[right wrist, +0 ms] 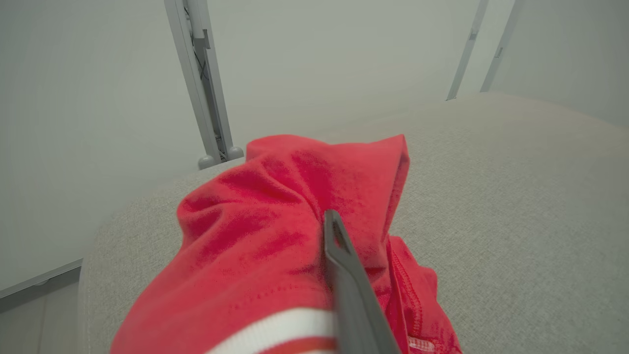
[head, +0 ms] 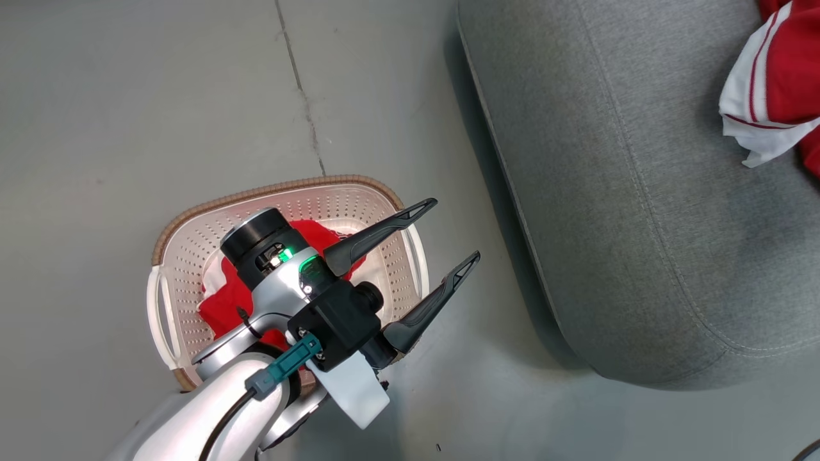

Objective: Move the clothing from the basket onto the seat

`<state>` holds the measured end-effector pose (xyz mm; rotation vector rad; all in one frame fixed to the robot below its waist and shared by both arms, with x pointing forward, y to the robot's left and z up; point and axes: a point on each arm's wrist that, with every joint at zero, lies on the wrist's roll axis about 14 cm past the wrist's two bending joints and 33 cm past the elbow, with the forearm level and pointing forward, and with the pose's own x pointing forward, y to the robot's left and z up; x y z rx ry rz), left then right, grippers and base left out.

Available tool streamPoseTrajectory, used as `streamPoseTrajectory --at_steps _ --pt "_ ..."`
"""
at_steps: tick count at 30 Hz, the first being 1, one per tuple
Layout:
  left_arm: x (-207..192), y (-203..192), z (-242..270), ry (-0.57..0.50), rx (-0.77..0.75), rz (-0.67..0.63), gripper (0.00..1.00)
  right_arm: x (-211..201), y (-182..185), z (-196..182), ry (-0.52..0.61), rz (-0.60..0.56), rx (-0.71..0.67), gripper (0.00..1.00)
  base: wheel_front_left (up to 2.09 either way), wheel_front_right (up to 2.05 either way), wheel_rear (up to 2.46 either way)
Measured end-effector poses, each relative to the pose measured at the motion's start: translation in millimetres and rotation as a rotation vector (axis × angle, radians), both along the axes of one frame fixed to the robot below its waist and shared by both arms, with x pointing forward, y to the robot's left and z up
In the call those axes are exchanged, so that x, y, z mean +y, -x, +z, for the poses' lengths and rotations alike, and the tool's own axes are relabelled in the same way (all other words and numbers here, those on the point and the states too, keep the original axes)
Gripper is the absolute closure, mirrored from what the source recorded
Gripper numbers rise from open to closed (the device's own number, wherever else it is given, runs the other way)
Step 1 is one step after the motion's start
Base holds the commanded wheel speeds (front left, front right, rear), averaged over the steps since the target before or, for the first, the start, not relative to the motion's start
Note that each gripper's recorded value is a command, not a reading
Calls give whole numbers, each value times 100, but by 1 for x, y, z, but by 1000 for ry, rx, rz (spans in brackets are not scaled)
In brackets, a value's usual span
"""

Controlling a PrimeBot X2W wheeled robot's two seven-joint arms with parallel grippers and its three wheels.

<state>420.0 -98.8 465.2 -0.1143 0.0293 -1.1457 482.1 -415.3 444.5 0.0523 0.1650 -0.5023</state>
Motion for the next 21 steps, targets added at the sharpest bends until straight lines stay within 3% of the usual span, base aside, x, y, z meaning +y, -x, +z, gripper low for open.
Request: streamPoseTrajectory --at_steps 12,17,21 --pt "0 18 29 28 -36 39 0 5 56 7 46 26 35 0 0 0 0" --pt "13 25 37 34 -28 111 0 19 67 25 56 59 -33 0 0 0 0" --pt "34 23 48 54 -36 225 0 53 65 44 63 145 -118 0 0 0 0"
